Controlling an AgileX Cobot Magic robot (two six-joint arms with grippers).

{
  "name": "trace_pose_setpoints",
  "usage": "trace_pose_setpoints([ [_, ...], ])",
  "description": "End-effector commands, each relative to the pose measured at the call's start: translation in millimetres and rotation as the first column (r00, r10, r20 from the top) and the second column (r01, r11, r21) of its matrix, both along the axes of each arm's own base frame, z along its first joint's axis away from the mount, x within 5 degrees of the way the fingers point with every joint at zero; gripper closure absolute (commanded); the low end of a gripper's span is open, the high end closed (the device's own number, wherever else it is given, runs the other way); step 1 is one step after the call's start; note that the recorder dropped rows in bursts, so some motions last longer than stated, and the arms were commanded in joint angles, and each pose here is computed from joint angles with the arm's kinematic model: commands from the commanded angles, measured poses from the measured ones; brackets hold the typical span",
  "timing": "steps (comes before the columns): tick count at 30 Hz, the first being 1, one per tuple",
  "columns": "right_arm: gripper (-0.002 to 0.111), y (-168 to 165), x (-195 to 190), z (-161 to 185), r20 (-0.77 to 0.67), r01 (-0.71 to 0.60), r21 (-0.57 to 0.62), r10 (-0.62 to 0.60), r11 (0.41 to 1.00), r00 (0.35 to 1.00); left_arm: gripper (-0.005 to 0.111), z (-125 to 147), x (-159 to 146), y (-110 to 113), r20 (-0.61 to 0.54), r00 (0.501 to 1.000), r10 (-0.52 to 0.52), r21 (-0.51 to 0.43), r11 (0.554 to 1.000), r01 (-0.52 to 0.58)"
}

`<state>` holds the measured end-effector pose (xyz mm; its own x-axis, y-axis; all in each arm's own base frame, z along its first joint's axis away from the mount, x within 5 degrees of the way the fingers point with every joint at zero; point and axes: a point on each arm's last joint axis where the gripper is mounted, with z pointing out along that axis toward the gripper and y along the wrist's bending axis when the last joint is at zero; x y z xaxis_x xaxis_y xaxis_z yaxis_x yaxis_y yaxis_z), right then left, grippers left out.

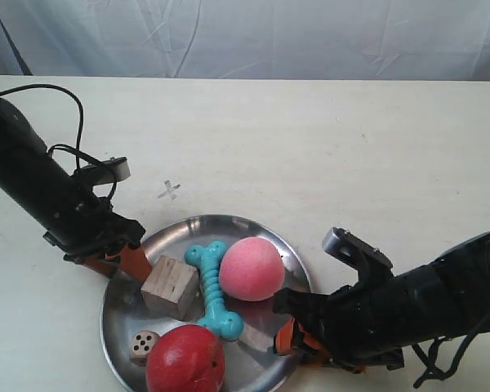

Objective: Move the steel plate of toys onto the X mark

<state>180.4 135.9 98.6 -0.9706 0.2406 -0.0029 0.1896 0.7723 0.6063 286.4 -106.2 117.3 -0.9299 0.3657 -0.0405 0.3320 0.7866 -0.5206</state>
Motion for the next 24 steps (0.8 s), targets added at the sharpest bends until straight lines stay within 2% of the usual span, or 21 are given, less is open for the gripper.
trace_pose_setpoints([
  [1, 0.086, -2, 5, -4, 0.014, 0.009, -0.056, -0.009, 0.998, 1.0, 0.06, 0, -1, -1, -0.007, 1.0, -0.004, -0.001, 1.0, 0.004],
  [4, 0.106, -1, 7, -3, 0.021, 0.009, -0.05, -0.008, 0.999, 1.0, 0.078, 0, -1, -1, -0.005, 1.0, -0.003, 0.0, 1.0, 0.003],
  [9, 0.109, -1, 7, -2, 0.022, 0.008, -0.047, -0.007, 0.999, 1.0, 0.106, 0, 0, -2, -0.001, 1.0, 0.014, -0.01, 1.0, -0.014],
  [14, 0.109, 2, 6, -1, 0.015, -0.003, -0.02, 0.003, 1.0, 1.0, 0.107, 1, 1, -4, -0.004, 0.999, 0.049, -0.036, 0.998, -0.049],
  [24, 0.109, 9, 2, 4, -0.022, -0.026, 0.078, 0.028, 0.997, 0.999, 0.107, 3, -4, -6, -0.066, 0.997, 0.04, -0.052, 0.998, -0.044],
])
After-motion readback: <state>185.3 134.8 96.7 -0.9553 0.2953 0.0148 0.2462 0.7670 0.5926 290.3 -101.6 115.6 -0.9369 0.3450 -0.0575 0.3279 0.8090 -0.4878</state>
